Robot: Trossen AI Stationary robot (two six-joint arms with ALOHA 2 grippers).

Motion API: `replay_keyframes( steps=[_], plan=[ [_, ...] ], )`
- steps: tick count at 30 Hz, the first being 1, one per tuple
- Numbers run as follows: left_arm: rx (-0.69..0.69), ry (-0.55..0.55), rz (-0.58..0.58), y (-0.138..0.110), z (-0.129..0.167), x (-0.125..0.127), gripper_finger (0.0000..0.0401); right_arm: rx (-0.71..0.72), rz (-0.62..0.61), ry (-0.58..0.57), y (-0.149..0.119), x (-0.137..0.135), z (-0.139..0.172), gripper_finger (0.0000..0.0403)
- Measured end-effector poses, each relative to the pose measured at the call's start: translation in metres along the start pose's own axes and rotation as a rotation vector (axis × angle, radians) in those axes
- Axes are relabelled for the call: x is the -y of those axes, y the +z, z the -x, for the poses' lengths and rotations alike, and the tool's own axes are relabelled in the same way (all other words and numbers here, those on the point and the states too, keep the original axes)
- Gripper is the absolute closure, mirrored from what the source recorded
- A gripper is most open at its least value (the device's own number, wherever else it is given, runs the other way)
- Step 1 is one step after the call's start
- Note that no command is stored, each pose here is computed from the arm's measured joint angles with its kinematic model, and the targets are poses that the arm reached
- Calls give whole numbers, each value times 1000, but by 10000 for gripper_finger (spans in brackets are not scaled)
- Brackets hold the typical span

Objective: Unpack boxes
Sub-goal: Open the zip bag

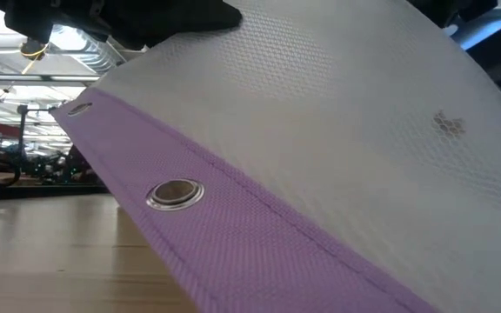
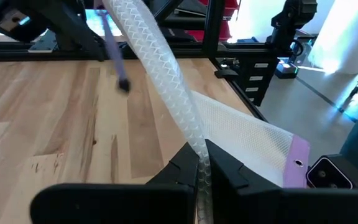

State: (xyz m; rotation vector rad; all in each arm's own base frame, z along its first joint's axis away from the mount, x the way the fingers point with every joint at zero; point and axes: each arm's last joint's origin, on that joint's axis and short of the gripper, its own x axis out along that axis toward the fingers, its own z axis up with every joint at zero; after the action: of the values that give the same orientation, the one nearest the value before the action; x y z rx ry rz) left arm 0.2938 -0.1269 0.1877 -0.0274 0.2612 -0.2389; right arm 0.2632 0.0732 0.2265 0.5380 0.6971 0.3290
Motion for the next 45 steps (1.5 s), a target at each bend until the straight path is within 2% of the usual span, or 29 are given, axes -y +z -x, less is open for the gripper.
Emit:
replay_keyframes(
  steps=[8,20,23,27,29,33,36,39,42,45],
  plan=[
    [1,7,0,0,0,0,401,-95,8,43,-13,2,-25,226],
    [2,10,0,0,0,0,401,-225,-31,162,-22,4,-36,234],
    [2,10,0,0,0,0,401,-256,-9,227,-23,2,-36,277],
    [2,11,-1,0,0,0,401,-269,23,314,-21,-2,-35,379],
    [2,10,-3,0,0,0,401,-267,34,316,-21,-2,-35,391],
    [3,15,2,0,0,0,401,-241,26,274,-19,-1,-33,401],
    [7,19,101,1,0,-2,401,-193,48,248,-14,-6,-25,402],
    [5,25,103,0,0,-3,401,-147,77,207,-6,-13,-11,402],
    [8,24,97,1,0,-3,401,-149,87,115,-2,-18,6,403],
    [23,31,158,2,-1,-5,401,-156,100,10,3,-24,26,403]
  ],
)
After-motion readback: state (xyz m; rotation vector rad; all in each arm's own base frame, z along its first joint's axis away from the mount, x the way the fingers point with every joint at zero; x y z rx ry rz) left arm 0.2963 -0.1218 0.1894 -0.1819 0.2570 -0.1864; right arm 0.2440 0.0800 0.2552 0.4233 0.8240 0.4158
